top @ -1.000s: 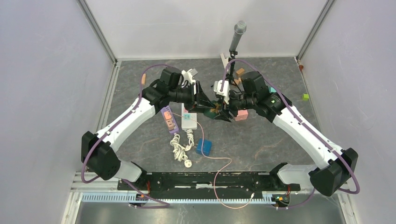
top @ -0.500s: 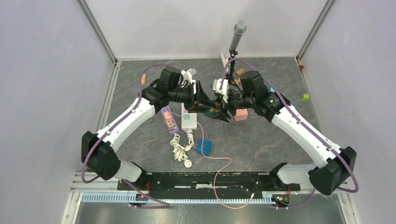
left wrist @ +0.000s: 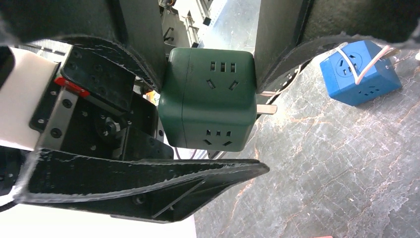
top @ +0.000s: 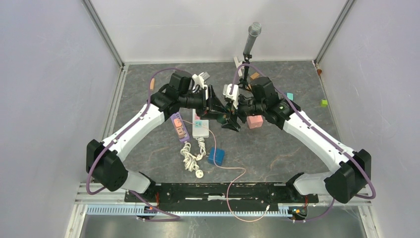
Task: Insert the plug
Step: Pick up the plug from the center of the board.
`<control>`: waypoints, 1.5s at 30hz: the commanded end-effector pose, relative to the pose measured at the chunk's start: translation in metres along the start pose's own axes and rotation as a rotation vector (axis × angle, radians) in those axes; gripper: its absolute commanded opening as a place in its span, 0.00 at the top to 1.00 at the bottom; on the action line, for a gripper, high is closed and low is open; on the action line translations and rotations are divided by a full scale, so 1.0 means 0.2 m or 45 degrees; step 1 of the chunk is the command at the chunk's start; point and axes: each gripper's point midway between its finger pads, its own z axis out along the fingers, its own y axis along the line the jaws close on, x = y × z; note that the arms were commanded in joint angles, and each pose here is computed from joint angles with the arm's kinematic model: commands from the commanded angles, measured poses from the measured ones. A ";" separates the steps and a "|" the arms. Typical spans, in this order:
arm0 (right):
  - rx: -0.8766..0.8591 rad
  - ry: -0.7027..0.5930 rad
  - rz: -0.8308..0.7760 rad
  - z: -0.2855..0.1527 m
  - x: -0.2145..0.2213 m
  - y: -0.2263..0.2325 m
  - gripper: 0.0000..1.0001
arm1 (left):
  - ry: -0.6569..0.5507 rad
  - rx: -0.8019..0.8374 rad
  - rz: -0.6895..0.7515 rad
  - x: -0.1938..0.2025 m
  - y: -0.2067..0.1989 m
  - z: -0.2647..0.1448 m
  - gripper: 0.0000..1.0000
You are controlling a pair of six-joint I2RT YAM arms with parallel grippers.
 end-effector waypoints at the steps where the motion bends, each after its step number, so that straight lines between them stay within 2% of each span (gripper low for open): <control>1: -0.001 -0.032 -0.015 0.02 -0.02 -0.01 0.16 | -0.035 0.100 0.036 -0.05 -0.13 -0.05 0.98; 2: -0.003 -0.034 -0.016 0.02 -0.03 0.00 0.20 | -0.037 0.101 0.037 -0.05 -0.13 -0.05 0.98; 3: -0.010 -0.039 -0.018 0.02 -0.03 0.00 0.29 | -0.042 0.098 0.037 -0.05 -0.13 -0.05 0.98; 4: -0.022 -0.041 -0.021 0.02 -0.03 0.00 0.43 | -0.043 0.098 0.038 -0.05 -0.13 -0.05 0.98; 6: -0.043 -0.046 -0.019 0.03 -0.04 0.01 0.90 | -0.046 0.096 0.047 -0.05 -0.12 -0.06 0.97; 7: -0.043 -0.048 -0.014 0.03 -0.05 0.01 1.00 | -0.053 0.092 0.052 -0.06 -0.12 -0.06 0.88; 8: -0.042 -0.051 -0.012 0.03 -0.05 0.01 1.00 | -0.061 0.086 0.056 -0.06 -0.11 -0.07 0.79; 10: -0.011 -0.058 -0.018 0.01 -0.06 0.00 1.00 | -0.086 0.074 0.078 -0.08 -0.11 -0.09 0.49; 11: 0.012 -0.060 -0.024 0.00 -0.07 -0.01 1.00 | -0.106 0.059 0.090 -0.09 -0.10 -0.10 0.29; 12: 0.036 -0.063 -0.035 -0.01 -0.08 -0.03 1.00 | -0.131 0.048 0.108 -0.11 -0.10 -0.11 0.01; 22: 0.492 -0.167 -0.105 -0.22 -0.14 -0.21 1.00 | -0.374 -0.121 0.363 -0.24 -0.01 -0.29 0.00; 24: 0.568 -0.171 -0.066 -0.25 -0.10 -0.22 1.00 | -0.386 -0.139 0.371 -0.24 0.03 -0.30 0.00; 27: 0.572 -0.155 -0.037 -0.27 -0.07 -0.22 1.00 | -0.326 -0.106 0.282 -0.22 0.11 -0.27 0.00; 30: 0.456 -0.153 0.014 -0.25 -0.05 -0.18 1.00 | -0.226 0.061 0.143 -0.18 0.14 -0.21 0.00; 32: 0.356 -0.162 0.066 -0.23 -0.03 -0.15 1.00 | -0.233 0.161 0.056 -0.19 0.13 -0.18 0.00; 34: 0.266 -0.204 0.126 -0.24 -0.02 -0.13 1.00 | -0.259 0.166 0.003 -0.20 0.16 -0.17 0.00; 40: 0.038 -0.297 0.246 -0.27 -0.03 -0.09 1.00 | -0.245 0.004 -0.037 -0.20 0.28 -0.16 0.00; 42: -0.084 -0.339 0.264 -0.26 -0.07 -0.04 1.00 | -0.254 -0.115 -0.015 -0.19 0.34 -0.19 0.00; 45: -0.204 -0.365 0.280 -0.25 -0.09 0.02 1.00 | -0.349 -0.314 0.068 -0.24 0.40 -0.29 0.00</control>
